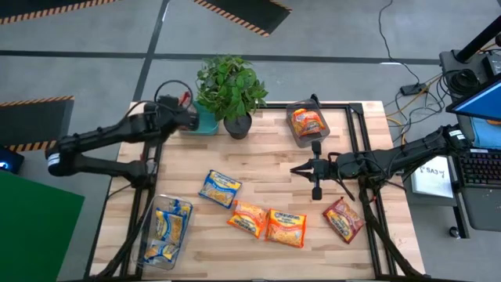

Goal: Sort Maruchan noodles
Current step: Put the red noodle pack into the green bin

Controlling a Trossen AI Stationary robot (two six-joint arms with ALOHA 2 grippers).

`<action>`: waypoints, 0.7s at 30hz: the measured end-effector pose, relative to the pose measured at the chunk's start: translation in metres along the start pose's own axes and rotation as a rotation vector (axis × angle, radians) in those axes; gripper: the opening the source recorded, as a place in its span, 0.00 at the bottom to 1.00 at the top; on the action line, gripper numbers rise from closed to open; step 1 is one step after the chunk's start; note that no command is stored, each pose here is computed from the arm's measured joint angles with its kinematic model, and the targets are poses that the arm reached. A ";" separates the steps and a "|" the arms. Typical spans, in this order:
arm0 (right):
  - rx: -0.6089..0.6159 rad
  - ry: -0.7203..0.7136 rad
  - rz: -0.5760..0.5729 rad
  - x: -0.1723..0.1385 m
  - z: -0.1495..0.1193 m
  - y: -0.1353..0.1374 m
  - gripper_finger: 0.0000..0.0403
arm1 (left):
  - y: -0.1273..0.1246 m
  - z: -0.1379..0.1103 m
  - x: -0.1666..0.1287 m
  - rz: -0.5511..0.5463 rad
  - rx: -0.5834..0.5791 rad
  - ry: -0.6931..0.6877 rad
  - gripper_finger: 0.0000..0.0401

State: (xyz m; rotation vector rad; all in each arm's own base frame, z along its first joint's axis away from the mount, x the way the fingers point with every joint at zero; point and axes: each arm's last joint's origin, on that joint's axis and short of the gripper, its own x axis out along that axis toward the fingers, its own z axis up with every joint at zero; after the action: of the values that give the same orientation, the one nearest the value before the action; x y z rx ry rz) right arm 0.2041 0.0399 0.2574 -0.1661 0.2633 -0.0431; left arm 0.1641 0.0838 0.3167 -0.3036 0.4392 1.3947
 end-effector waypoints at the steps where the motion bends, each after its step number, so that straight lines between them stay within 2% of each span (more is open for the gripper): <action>1: 0.000 0.000 0.000 0.000 0.000 0.000 0.02 | 0.002 0.001 0.004 0.018 -0.003 0.006 0.00; 4: 0.000 0.000 0.000 0.000 0.000 0.000 0.02 | 0.007 0.002 0.015 0.041 -0.023 0.024 0.00; 10: -0.005 0.000 0.003 0.000 0.000 0.000 0.02 | 0.010 0.003 0.045 -0.071 -0.100 0.028 0.00; 16: 0.008 0.000 0.004 0.000 0.000 0.000 0.02 | 0.014 -0.012 0.075 -0.120 -0.177 0.049 0.00; 21: 0.008 0.000 0.004 0.000 0.000 0.000 0.02 | 0.012 -0.028 0.087 -0.150 -0.241 0.042 0.00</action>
State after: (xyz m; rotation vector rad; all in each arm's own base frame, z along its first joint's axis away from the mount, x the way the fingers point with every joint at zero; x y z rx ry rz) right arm 0.2041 0.0400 0.2574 -0.1573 0.2631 -0.0404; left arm 0.1590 0.1491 0.2518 -0.5521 0.2767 1.2966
